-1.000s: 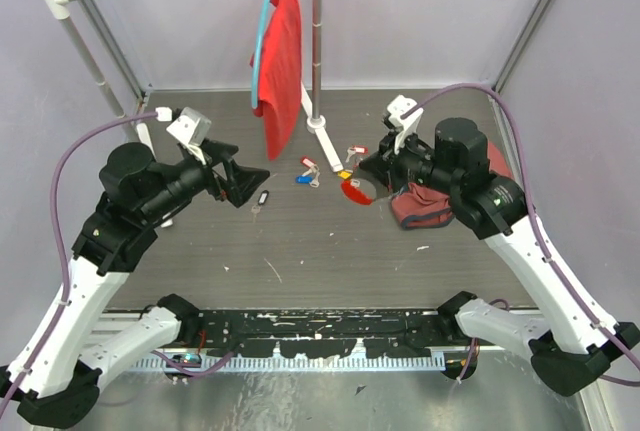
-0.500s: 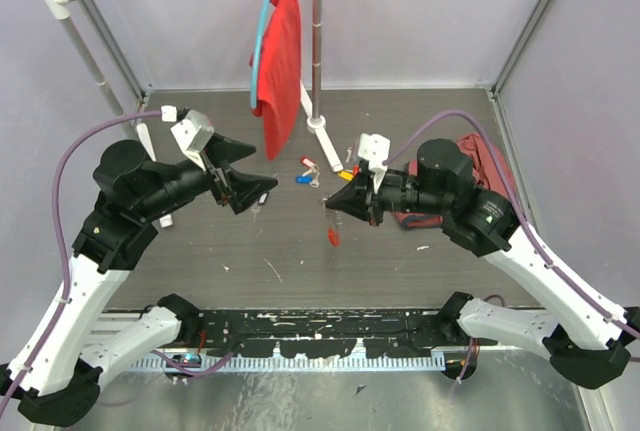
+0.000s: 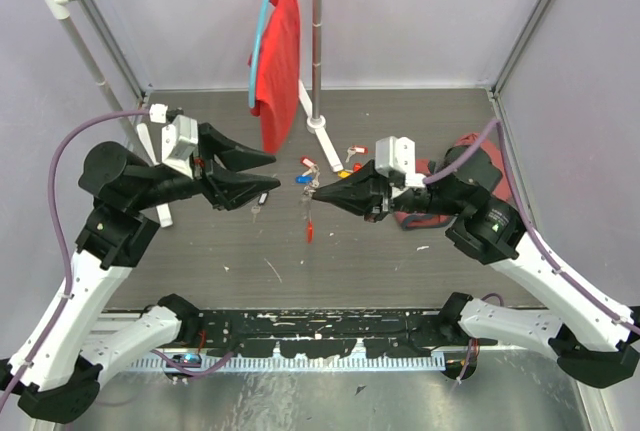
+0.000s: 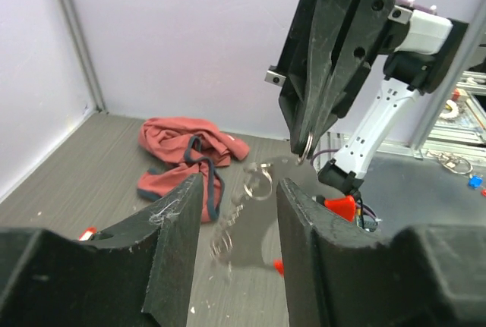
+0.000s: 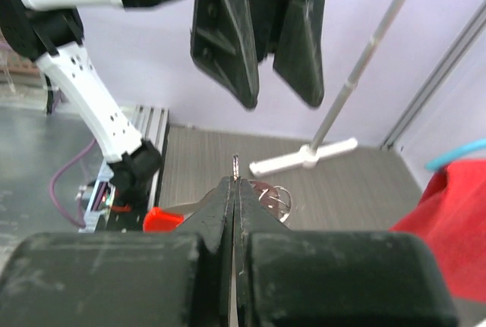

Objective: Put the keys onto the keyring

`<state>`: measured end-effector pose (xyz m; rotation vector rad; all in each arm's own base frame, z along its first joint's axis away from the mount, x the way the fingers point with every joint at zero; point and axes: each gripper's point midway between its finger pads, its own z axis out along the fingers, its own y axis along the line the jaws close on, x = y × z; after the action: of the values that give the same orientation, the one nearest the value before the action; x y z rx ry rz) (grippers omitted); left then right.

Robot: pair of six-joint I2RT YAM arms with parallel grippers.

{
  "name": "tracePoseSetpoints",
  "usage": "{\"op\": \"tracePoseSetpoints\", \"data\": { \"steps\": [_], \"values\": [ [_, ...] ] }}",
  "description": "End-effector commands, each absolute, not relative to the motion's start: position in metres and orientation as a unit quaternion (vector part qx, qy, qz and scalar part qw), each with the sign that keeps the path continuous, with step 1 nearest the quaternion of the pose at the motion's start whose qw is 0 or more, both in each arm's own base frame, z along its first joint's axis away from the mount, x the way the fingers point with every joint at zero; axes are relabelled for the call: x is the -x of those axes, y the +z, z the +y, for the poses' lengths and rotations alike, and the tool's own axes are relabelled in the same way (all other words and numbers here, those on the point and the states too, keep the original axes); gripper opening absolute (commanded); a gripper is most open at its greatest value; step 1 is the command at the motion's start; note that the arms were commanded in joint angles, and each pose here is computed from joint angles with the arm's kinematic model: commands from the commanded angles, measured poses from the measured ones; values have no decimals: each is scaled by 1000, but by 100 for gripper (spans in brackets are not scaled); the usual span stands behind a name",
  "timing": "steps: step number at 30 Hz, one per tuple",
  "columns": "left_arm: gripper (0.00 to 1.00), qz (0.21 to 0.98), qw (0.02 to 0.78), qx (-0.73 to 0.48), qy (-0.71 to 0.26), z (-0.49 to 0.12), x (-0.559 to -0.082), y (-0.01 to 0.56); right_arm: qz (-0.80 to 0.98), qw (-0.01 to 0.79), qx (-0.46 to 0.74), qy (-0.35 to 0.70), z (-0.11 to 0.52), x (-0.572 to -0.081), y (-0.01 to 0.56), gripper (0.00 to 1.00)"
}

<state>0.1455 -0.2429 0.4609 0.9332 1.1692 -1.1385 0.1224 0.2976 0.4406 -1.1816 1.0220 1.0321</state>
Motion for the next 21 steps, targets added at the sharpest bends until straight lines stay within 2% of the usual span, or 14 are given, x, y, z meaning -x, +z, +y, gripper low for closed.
{"op": "tracePoseSetpoints", "data": {
  "steps": [1,5,10,17,21],
  "values": [
    [49,438,594,-429,-521,-245,-120,492,324,665,471,481,286,-99,509,1],
    [48,424,589,-436,-533,-246,-112,496,312,667,462,494,286,-96,514,1],
    [39,404,589,-441,-544,-246,-101,504,304,666,458,504,287,-94,519,1],
    [43,395,581,-447,-555,-256,-95,505,303,662,454,514,290,-94,521,1],
    [42,391,586,-443,-554,-261,-95,507,305,659,455,516,291,-94,520,1]
  ]
}}
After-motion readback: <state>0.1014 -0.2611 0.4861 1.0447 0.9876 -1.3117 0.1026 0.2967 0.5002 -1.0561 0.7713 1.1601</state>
